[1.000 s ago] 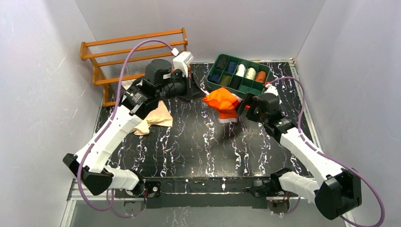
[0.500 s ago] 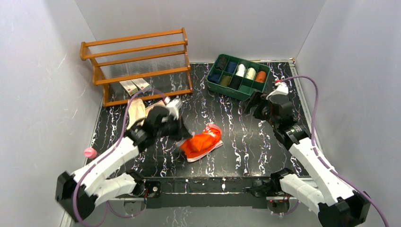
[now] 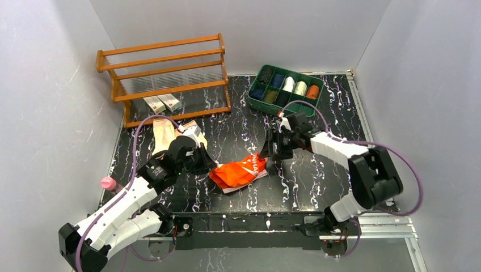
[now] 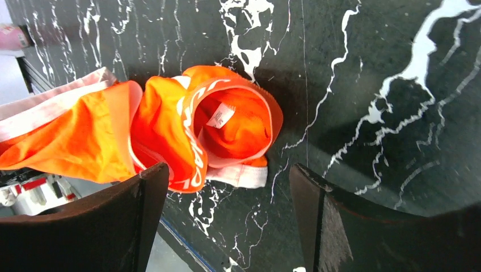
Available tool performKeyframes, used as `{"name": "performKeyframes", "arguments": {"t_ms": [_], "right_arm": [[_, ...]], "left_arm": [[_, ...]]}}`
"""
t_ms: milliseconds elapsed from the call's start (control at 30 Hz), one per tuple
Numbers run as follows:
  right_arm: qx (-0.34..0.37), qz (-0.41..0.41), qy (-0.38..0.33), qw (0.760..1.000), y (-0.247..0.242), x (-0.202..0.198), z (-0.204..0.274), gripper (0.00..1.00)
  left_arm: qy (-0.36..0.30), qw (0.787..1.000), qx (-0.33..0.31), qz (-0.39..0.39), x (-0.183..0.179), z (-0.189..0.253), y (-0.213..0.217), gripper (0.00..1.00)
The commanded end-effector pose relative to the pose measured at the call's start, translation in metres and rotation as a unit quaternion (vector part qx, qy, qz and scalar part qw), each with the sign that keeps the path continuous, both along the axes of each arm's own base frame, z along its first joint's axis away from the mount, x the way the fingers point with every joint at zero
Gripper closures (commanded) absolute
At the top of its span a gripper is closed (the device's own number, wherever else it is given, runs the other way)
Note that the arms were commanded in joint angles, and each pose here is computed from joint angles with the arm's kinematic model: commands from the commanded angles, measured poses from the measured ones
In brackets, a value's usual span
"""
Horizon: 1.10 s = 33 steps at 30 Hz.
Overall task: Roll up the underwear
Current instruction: Place the underwear at the center of the board, then flatten out the underwear at the center of the board.
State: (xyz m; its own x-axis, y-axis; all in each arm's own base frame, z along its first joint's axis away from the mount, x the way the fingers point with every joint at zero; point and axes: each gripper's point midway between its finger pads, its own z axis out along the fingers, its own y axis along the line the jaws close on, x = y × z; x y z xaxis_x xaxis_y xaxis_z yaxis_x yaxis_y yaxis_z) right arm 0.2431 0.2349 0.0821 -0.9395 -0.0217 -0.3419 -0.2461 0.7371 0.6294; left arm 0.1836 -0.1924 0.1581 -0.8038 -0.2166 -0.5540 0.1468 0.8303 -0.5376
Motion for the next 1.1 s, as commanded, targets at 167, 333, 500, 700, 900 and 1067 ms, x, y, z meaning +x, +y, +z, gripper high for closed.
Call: {"name": "performKeyframes", "arguments": {"t_ms": [167, 333, 500, 700, 900, 1067], "right_arm": [[0.011, 0.042, 0.035, 0.998, 0.028, 0.013, -0.016, 0.19], [0.016, 0.030, 0.049, 0.998, 0.033, 0.018, -0.026, 0.42], [0.038, 0.034, 0.025, 0.998, 0.043, 0.032, -0.008, 0.82], [0.117, 0.065, -0.042, 0.990, 0.072, 0.060, 0.066, 0.99], [0.173, 0.097, -0.118, 0.973, 0.095, 0.089, 0.142, 0.99], [0.179, 0.090, -0.165, 0.966, 0.104, 0.116, 0.163, 0.99]], "left_arm": [[-0.005, 0.998, 0.034, 0.051, -0.004, -0.005, 0.028, 1.00], [0.002, 0.998, 0.043, 0.052, -0.005, -0.010, 0.030, 1.00], [-0.014, 0.998, 0.045, 0.049, -0.002, -0.002, 0.031, 1.00], [-0.112, 0.991, 0.020, 0.063, 0.013, 0.071, 0.038, 1.00], [-0.228, 0.967, 0.015, 0.115, 0.014, 0.172, 0.075, 1.00], [-0.288, 0.954, -0.050, 0.064, -0.008, 0.228, 0.068, 1.00]]}}
